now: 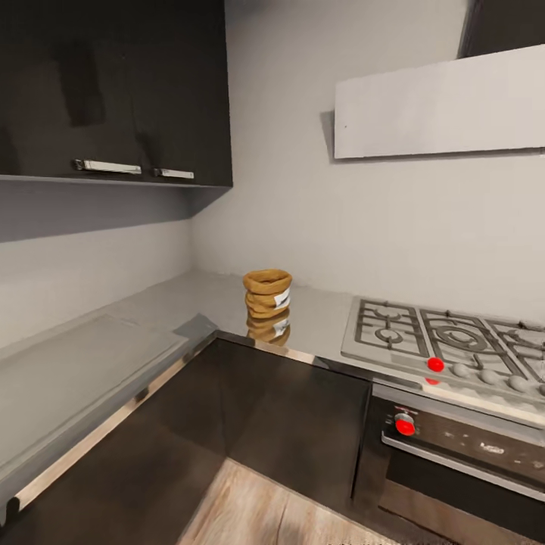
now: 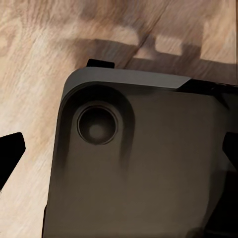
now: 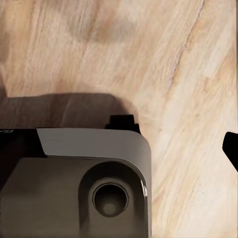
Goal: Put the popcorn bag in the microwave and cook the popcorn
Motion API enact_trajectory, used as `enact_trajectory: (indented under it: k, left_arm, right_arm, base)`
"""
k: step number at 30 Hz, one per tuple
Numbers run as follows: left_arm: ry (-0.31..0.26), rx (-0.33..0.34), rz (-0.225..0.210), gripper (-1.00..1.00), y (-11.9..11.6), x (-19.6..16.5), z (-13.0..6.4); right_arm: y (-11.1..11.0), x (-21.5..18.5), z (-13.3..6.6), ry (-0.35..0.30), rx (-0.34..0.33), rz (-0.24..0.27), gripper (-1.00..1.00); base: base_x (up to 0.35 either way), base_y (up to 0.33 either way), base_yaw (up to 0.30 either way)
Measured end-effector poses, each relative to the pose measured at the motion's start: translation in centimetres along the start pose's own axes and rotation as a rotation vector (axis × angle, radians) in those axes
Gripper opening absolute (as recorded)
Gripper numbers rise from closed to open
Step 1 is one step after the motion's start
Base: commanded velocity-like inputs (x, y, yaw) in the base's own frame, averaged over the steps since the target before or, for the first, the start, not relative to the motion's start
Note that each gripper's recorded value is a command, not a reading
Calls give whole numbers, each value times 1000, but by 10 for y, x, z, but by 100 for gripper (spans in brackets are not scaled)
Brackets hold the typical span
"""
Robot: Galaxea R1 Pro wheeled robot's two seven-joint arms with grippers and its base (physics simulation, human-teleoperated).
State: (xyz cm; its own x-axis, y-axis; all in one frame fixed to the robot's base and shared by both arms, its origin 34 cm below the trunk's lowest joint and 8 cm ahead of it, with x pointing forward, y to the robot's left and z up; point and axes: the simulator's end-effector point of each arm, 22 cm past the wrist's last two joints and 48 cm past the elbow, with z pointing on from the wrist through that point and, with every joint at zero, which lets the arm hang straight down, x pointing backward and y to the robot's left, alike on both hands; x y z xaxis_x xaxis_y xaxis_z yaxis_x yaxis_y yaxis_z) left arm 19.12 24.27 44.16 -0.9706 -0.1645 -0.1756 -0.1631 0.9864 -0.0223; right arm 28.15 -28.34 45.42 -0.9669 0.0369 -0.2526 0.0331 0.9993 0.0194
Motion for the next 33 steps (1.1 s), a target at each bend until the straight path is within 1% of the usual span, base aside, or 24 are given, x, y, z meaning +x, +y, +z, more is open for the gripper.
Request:
enact_trajectory:
  k: [5, 19, 33]
  left_arm:
    - [-1, 5, 0, 100, -1, 0, 0]
    - [0, 4, 0, 100, -1, 0, 0]
    - [-3, -4, -6, 100, 1, 0, 0]
  right_arm:
    - [-1, 0, 0, 0, 2, 0, 100]
    - [-3, 0, 0, 0, 2, -1, 100]
    - [-3, 0, 0, 1, 3, 0, 100]
  base:
    - [60, 0, -73]
    - [169, 0, -2]
    - [10, 0, 0]
